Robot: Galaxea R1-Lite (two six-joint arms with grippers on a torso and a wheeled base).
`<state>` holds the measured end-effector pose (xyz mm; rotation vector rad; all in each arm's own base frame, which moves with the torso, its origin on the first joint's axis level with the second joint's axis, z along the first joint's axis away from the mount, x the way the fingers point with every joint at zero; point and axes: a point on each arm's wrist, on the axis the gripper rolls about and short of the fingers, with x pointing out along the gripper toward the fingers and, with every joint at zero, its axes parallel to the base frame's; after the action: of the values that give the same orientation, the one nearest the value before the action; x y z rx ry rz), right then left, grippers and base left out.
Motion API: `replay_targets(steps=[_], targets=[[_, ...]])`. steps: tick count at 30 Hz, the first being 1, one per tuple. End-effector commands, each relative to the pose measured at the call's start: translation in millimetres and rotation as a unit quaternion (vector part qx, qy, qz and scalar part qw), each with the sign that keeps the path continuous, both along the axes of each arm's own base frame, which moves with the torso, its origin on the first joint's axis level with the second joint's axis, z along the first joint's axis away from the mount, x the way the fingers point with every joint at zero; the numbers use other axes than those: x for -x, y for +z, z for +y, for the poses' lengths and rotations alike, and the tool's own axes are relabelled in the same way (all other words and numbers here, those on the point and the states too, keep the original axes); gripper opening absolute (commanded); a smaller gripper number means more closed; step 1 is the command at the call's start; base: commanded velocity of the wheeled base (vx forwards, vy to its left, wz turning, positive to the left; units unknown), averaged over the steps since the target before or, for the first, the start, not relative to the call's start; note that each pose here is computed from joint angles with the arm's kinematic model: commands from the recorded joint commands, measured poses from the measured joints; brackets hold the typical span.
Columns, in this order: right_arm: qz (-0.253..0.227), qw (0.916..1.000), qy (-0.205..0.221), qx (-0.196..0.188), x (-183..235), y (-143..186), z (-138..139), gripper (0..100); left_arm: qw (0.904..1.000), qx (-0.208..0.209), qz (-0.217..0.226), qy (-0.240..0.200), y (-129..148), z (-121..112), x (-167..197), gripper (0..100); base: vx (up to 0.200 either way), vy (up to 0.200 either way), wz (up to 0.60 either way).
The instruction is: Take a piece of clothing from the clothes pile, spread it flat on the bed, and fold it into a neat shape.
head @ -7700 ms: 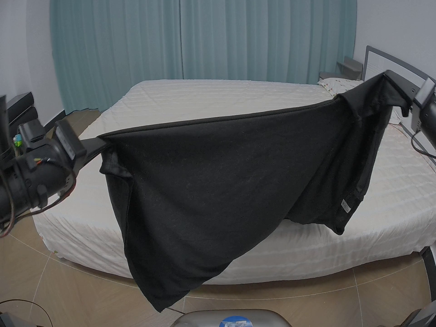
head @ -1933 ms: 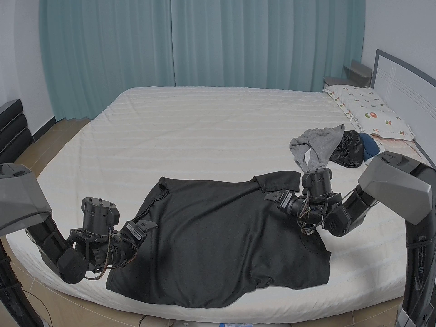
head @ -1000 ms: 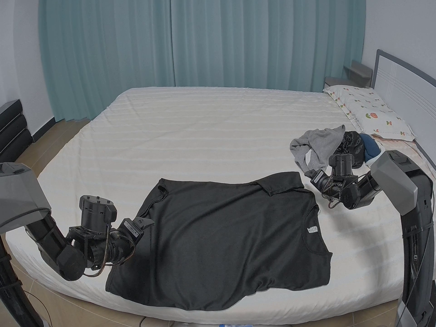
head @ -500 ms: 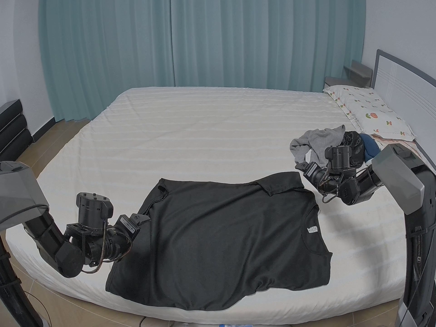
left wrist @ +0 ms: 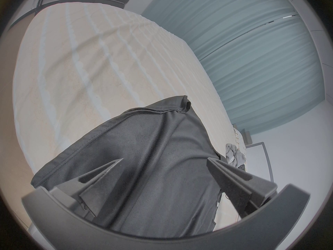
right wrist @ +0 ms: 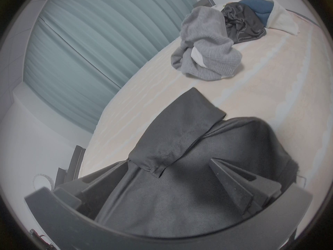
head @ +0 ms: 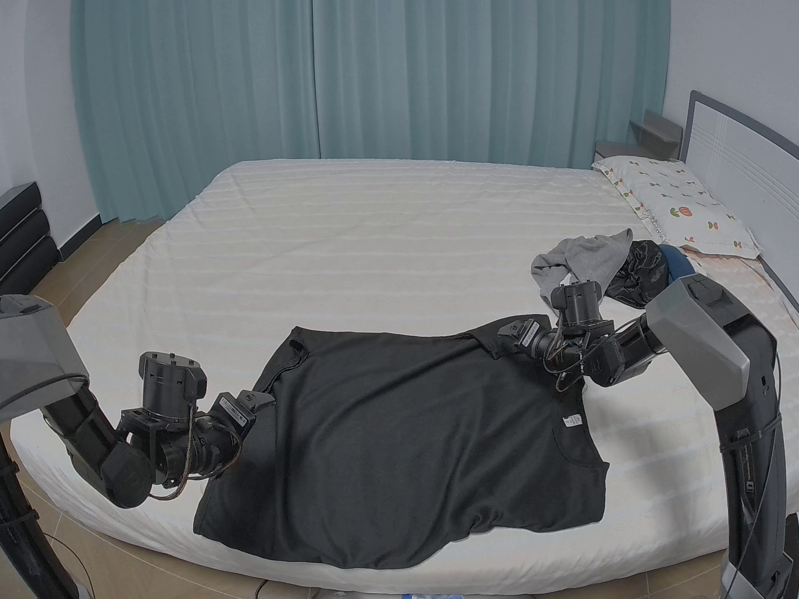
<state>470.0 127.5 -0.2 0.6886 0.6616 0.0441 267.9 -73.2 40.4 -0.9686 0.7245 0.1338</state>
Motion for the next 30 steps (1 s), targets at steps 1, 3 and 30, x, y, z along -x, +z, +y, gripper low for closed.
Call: replay_targets(steps=[1,3,30], targets=[[0.004,1.0000,0.006,0.000,-14,-18,10,100,1.0000,-0.001,0.002,0.000,-1,0,0,100,0.000,0.000,0.00],[-0.002,1.0000,0.006,-0.001,-19,-18,12,100,1.0000,-0.001,0.003,0.000,-2,0,0,100,0.000,0.000,0.00],[-0.257,0.9654,0.041,0.002,-73,4,15,100,1.0000,0.002,-0.003,0.003,1,1,-2,100,0.000,0.000,0.00]])
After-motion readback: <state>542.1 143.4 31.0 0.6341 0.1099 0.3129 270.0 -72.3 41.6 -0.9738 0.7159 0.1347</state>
